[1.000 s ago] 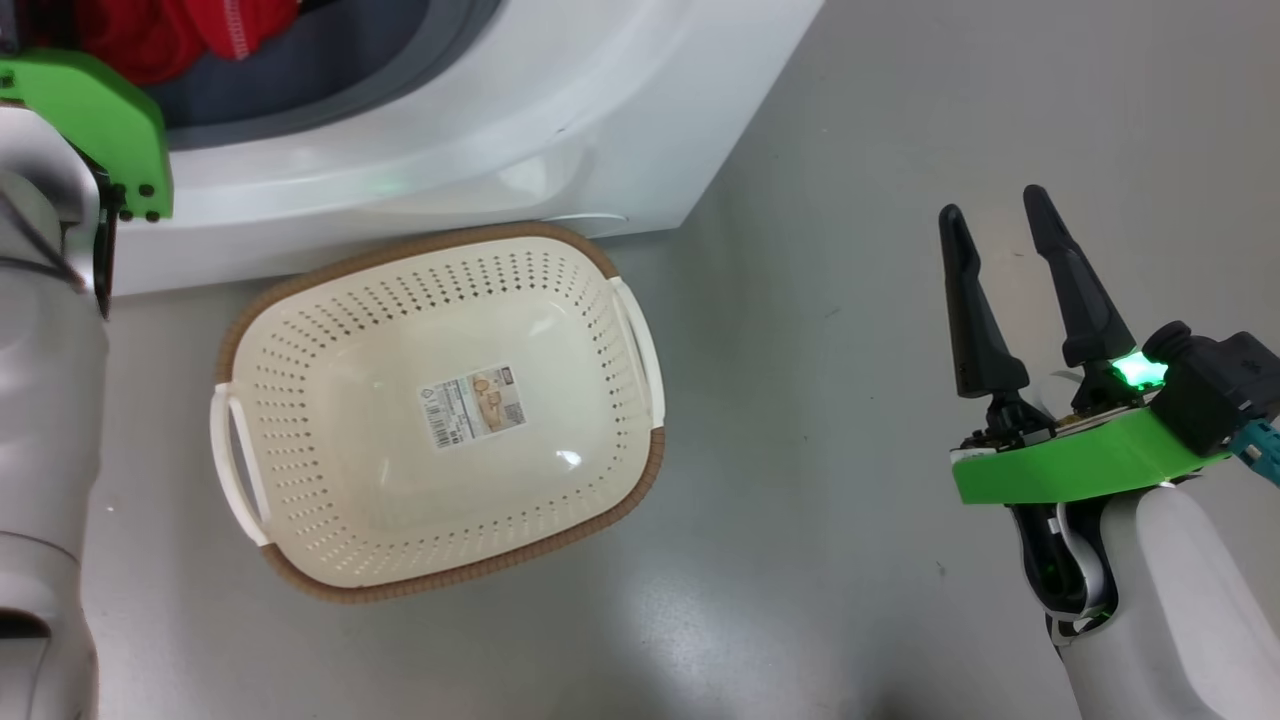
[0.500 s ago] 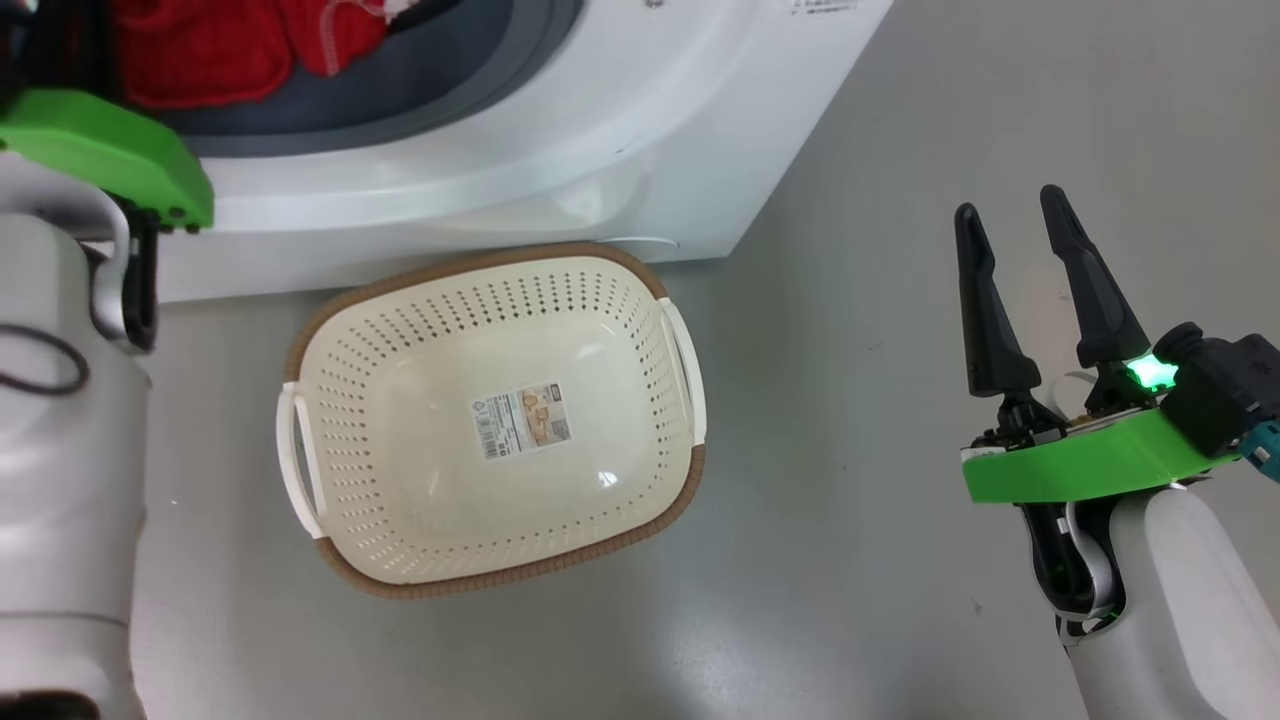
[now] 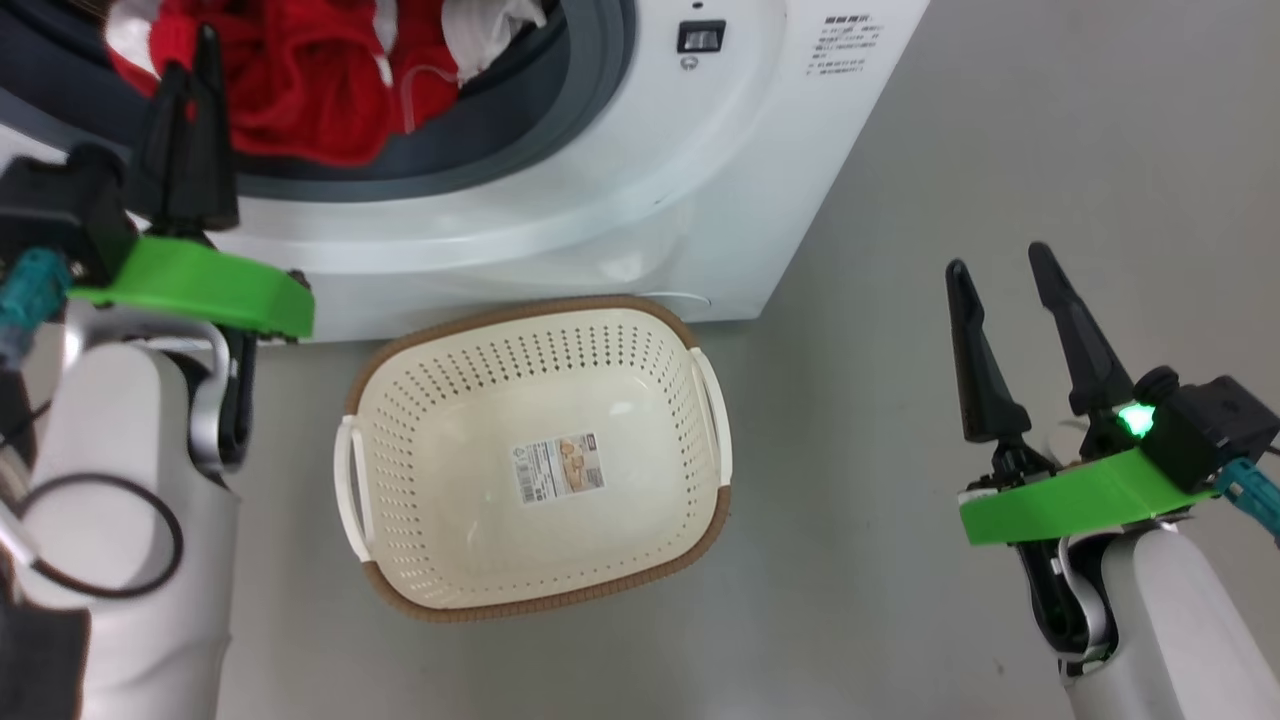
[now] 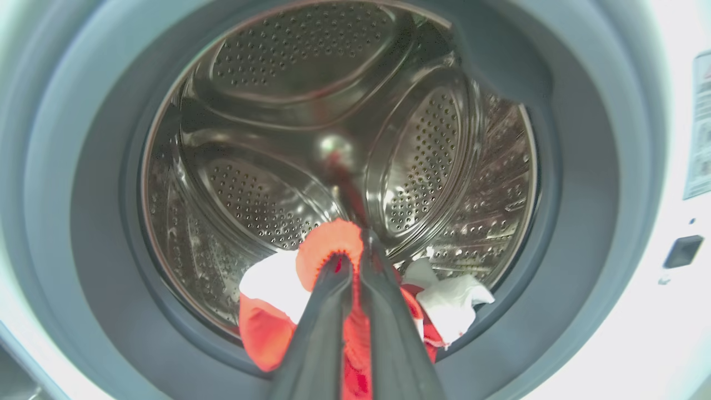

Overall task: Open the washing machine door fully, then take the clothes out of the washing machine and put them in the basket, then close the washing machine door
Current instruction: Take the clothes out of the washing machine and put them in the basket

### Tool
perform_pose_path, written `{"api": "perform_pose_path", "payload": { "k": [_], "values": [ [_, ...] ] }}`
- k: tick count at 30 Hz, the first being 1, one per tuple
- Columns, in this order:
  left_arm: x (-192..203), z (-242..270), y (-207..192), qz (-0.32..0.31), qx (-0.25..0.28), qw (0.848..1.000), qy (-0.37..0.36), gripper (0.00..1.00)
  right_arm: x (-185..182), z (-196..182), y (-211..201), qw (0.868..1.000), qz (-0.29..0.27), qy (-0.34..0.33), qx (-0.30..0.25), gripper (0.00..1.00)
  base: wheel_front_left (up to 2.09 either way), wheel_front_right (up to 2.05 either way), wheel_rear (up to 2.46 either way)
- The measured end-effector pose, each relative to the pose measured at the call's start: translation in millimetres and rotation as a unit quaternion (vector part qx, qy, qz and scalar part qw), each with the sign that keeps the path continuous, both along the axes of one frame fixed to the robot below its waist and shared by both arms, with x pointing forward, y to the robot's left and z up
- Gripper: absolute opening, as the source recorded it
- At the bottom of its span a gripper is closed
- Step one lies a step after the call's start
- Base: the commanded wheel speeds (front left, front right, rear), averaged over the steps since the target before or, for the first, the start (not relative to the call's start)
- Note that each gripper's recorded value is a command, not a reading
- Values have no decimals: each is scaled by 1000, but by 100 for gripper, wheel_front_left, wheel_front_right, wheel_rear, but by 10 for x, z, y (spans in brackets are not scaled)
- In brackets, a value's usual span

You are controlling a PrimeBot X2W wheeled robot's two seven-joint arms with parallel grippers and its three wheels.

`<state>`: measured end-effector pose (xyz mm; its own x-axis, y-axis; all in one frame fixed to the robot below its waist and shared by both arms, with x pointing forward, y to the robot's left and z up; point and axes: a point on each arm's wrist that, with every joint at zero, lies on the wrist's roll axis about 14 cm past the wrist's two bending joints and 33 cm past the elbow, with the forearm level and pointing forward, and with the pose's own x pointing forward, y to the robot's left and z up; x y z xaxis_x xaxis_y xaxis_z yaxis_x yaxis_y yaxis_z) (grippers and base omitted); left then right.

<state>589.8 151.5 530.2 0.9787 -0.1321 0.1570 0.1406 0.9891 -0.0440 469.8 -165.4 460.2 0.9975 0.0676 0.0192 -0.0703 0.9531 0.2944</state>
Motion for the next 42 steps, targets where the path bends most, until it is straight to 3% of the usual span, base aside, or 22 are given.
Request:
{"api": "perform_pose_path", "payload": {
  "k": [13, 21, 25, 33, 42],
  "values": [
    [-522, 742, -45, -6, 9, 995, -103, 0, -217, 210, 61, 1000, 7, -16, 3, 100, 0, 0, 0],
    [-777, 1287, -135, -18, 15, 984, -178, 0, -281, 402, 90, 999, 11, -38, 4, 100, 0, 0, 0],
    [-881, 1352, -169, -21, 17, 983, -181, 0, -302, 476, 87, 999, 11, -48, 4, 100, 0, 0, 0],
    [-891, 811, -276, -36, 6, 994, -101, 0, -309, 392, 68, 999, 8, -37, 3, 100, 0, 0, 0],
    [-862, -236, -428, -55, -18, 997, 45, 0, -251, 191, 83, 1000, 10, -13, 4, 100, 0, 0, 0]
  ]
}}
